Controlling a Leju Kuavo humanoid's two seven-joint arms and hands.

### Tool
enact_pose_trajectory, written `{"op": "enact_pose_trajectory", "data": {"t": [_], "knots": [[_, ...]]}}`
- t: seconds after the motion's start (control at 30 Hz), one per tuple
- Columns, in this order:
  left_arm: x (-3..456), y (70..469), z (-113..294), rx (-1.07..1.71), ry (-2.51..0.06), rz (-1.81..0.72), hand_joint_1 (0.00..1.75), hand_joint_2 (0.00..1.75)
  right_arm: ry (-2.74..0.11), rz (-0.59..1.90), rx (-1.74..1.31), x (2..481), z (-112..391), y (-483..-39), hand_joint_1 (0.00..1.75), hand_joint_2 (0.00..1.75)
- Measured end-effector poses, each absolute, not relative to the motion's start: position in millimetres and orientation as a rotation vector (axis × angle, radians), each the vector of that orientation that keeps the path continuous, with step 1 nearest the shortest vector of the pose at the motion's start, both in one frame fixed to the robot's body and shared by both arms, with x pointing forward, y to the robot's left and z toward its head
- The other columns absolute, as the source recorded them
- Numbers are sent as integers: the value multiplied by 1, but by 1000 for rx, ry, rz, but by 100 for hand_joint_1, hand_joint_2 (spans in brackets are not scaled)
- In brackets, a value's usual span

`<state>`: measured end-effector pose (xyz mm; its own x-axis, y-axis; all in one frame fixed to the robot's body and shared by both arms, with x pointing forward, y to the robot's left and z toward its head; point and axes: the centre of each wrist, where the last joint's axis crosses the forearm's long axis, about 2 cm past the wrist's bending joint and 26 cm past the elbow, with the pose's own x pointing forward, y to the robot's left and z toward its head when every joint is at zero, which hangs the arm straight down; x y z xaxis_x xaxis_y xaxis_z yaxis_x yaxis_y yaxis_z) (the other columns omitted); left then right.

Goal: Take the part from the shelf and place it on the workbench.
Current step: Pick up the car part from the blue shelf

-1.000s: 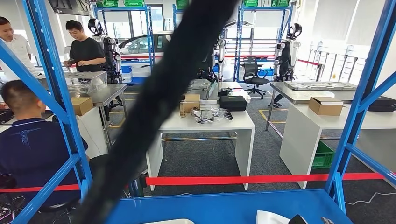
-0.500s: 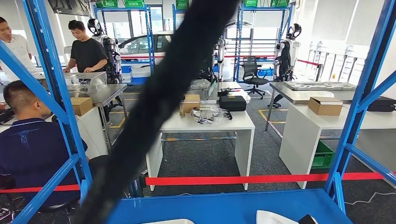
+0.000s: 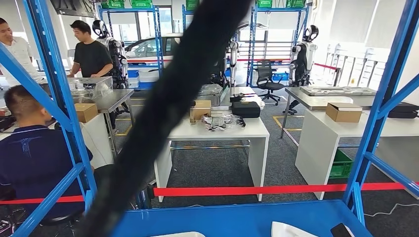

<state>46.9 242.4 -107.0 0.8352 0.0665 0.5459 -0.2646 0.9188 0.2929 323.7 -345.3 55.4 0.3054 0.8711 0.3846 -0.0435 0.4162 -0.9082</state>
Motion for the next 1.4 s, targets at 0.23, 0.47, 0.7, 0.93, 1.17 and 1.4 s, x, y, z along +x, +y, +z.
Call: {"op": "enact_pose_trajectory", "data": {"t": [0.23,0.47,0.7,0.93,1.17,1.4], "knots": [[47,241,-107,368,-556,180,0,0,-1078,737,-950,324,54,-348,0,175],[47,241,-107,366,-558,180,0,0,-1071,741,-942,323,51,-349,0,175],[47,240,-107,365,-567,169,0,0,-1086,773,-864,317,44,-352,45,175],[47,240,-107,368,-588,165,0,0,-1106,811,-777,321,39,-352,163,175],[47,241,-107,373,-609,167,0,0,-1112,815,-753,320,35,-352,156,175],[47,240,-107,342,-677,179,0,0,-1123,818,-742,318,33,-349,150,175]]}}
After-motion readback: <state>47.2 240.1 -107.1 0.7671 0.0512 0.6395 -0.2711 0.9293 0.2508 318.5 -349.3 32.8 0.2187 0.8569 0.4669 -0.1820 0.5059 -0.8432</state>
